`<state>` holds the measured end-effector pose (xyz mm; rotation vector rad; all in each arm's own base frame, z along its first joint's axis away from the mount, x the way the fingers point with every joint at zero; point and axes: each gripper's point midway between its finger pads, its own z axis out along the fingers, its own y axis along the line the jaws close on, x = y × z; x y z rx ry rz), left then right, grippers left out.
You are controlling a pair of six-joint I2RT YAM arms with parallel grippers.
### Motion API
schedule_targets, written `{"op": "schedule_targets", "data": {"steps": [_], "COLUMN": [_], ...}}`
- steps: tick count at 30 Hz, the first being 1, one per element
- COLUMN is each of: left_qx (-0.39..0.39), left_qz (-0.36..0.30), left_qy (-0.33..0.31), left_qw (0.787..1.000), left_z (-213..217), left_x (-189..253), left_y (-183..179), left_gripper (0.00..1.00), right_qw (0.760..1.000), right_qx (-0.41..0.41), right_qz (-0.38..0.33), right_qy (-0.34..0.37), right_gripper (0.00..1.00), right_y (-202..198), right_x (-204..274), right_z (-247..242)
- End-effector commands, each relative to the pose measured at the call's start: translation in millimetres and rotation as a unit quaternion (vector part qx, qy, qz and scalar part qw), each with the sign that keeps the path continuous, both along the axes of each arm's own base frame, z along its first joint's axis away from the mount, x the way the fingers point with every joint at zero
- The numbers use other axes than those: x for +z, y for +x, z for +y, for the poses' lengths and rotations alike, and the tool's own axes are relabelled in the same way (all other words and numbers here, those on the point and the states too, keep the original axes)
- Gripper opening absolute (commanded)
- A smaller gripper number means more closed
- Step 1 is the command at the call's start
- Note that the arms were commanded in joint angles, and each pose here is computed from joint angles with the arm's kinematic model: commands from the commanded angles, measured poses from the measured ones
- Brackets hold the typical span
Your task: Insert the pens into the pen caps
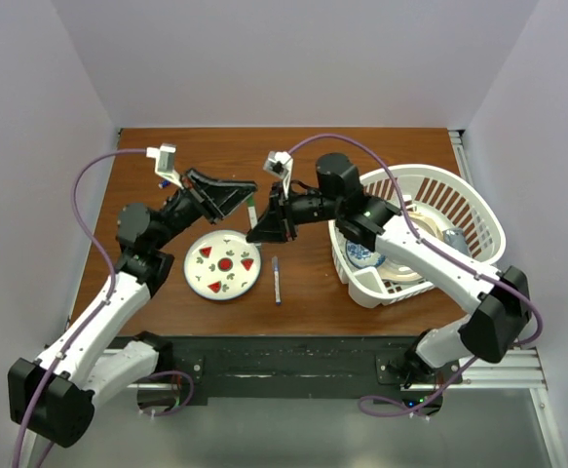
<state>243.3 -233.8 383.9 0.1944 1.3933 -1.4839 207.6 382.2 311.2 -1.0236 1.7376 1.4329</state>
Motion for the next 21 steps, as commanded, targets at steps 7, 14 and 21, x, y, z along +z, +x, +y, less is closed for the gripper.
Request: {"op": "schedule_targets", "data": {"steps": [7,14,21], "left_qx": [-0.035,-0.005,0.14], "left_qz": [0.164,0.192,0.228], "left_qy": [0.115,0.088,0.173], "left_qw": [0.979,0.977,0.948], "left_z": [-12,-15,11], "left_x": [-58,-63,-108], "left_y": [18,46,89], "left_gripper": [0.0,0.0,0.0], "right_qw": [0.974,0.981,0.984], "right_qx": [-0.163,-0.158,-0.16], "right_qz": [-0.102,-0.073,-0.055], "right_qy": [0.117,0.087,0.063], "right_gripper": [0.2,0.42,0.62], "right_y": [44,26,5], "right_x": [64,37,29], "right_z": [-48,-60,-77]}}
